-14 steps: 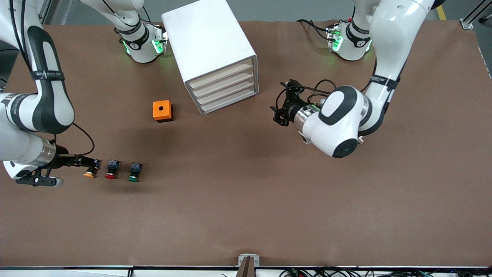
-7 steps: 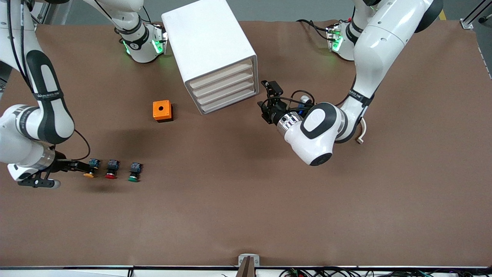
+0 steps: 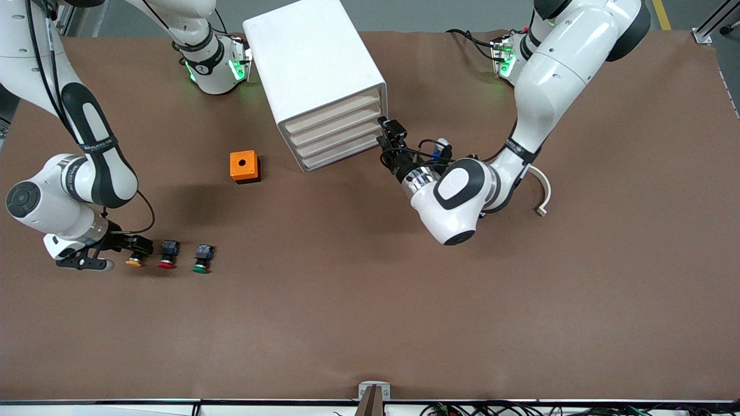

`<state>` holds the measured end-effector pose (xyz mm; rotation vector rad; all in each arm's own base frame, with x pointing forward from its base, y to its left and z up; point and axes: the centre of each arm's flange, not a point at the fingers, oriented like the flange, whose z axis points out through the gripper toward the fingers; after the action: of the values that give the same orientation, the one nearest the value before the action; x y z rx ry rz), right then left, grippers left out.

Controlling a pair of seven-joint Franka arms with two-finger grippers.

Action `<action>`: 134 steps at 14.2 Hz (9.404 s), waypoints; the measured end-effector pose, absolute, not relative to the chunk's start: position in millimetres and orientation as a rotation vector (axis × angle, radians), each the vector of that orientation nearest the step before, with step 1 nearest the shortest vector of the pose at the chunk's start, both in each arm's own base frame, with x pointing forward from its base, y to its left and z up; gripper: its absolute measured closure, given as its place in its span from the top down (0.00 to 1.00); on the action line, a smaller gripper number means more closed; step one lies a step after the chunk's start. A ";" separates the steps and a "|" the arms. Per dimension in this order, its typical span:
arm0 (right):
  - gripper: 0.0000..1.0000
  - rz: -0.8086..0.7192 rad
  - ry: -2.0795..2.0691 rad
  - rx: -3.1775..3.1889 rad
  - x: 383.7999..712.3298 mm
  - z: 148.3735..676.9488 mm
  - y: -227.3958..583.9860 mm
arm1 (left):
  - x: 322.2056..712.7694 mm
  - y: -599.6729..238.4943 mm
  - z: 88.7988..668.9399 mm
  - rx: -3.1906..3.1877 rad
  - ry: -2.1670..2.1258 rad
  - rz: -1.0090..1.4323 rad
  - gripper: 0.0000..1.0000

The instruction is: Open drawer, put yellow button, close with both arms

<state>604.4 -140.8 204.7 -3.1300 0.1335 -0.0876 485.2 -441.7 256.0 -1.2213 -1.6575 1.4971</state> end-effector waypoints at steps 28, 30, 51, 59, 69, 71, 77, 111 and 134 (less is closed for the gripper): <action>0.41 -0.021 0.029 -3.118 611.7 215.4 -138.2 | 414.3 -510.8 238.3 -1.199 -1.528 1.447 0.11; 0.41 0.028 0.008 -3.110 621.0 239.5 -132.3 | 418.9 -506.9 237.4 -1.187 -1.535 1.453 0.11; 0.41 0.321 0.550 -3.105 584.9 474.7 104.2 | 534.9 -413.4 238.2 -1.045 -1.824 1.622 0.21; 0.41 0.310 1.022 -3.029 545.2 495.1 210.0 | 554.8 -402.7 240.8 -1.255 -1.824 1.830 0.98; 0.41 0.328 1.583 -2.669 504.4 499.5 321.1 | 597.4 -397.7 306.6 -2.011 -1.651 2.027 1.00; 0.41 0.309 1.639 -2.616 492.0 497.3 347.0 | 598.5 -393.6 316.1 -2.261 -1.541 1.952 1.00; 0.41 0.262 1.752 -2.492 452.2 473.9 409.2 | 609.0 -379.0 351.9 -2.820 -1.277 1.576 1.00; 1.00 0.137 0.982 -2.890 592.1 536.4 169.1 | 511.1 -512.3 380.1 -3.107 -0.529 0.175 1.00; 1.00 0.019 0.020 -3.141 540.9 587.6 -52.2 | 417.4 -586.9 363.3 -3.091 -0.625 0.499 1.00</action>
<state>540.9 -52.2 587.6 -3.1411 0.0199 0.0194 417.4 -586.9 363.3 -3.0911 -0.6245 0.4987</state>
